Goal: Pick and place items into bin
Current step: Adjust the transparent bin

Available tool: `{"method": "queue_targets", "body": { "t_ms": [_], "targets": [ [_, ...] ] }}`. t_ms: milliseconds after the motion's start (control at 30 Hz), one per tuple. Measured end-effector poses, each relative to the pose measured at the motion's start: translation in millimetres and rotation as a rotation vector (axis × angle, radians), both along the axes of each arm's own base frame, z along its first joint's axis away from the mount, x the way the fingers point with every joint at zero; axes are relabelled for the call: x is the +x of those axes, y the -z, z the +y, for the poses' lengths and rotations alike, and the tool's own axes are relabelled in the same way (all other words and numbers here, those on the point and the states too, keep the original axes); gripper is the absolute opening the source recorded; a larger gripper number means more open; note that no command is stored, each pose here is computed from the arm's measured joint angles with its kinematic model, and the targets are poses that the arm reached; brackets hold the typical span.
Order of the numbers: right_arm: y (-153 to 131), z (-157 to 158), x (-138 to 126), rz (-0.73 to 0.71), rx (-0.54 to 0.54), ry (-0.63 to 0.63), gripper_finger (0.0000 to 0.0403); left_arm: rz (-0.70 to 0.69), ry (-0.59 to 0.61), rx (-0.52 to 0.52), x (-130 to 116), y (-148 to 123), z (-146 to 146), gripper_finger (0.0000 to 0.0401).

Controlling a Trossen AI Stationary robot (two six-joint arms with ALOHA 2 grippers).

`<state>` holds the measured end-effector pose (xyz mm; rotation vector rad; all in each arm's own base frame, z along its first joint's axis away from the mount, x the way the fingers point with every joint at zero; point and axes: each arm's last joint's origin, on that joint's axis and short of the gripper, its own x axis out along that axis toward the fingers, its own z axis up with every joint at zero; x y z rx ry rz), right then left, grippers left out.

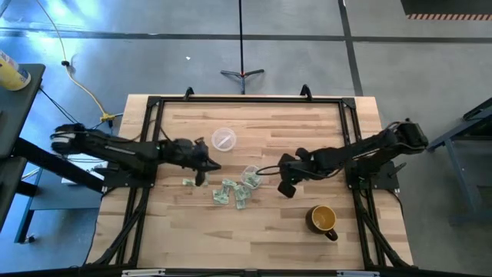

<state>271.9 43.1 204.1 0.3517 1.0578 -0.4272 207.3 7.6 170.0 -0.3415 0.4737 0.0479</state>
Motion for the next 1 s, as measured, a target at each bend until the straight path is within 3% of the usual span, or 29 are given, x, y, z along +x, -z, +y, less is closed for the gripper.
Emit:
{"method": "queue_targets", "body": {
  "t_ms": [167, 367, 567, 733, 1000],
  "targets": [
    [2, -5, 10, -0.034, -0.045, -0.002, 0.0044, -0.025, 0.000, -0.009, 19, 14, -6, 0.0045],
    [8, -11, 13, -0.006, -0.052, 0.013, 0.0044, 0.094, 0.143, 0.052, 50, 26, -15, 0.0026],
    [8, -12, 12, 0.003, -0.057, 0.022, 0.0044, 0.120, 0.164, 0.088, 80, 25, -15, 0.0022],
    [9, -13, 11, 0.007, -0.075, 0.029, 0.0044, 0.265, 0.219, 0.085, 87, 37, -16, 0.0036],
    [8, -13, 12, 0.000, -0.105, 0.040, 0.0043, 0.155, 0.332, 0.084, 104, 31, -19, 0.0024]
  ]
}}
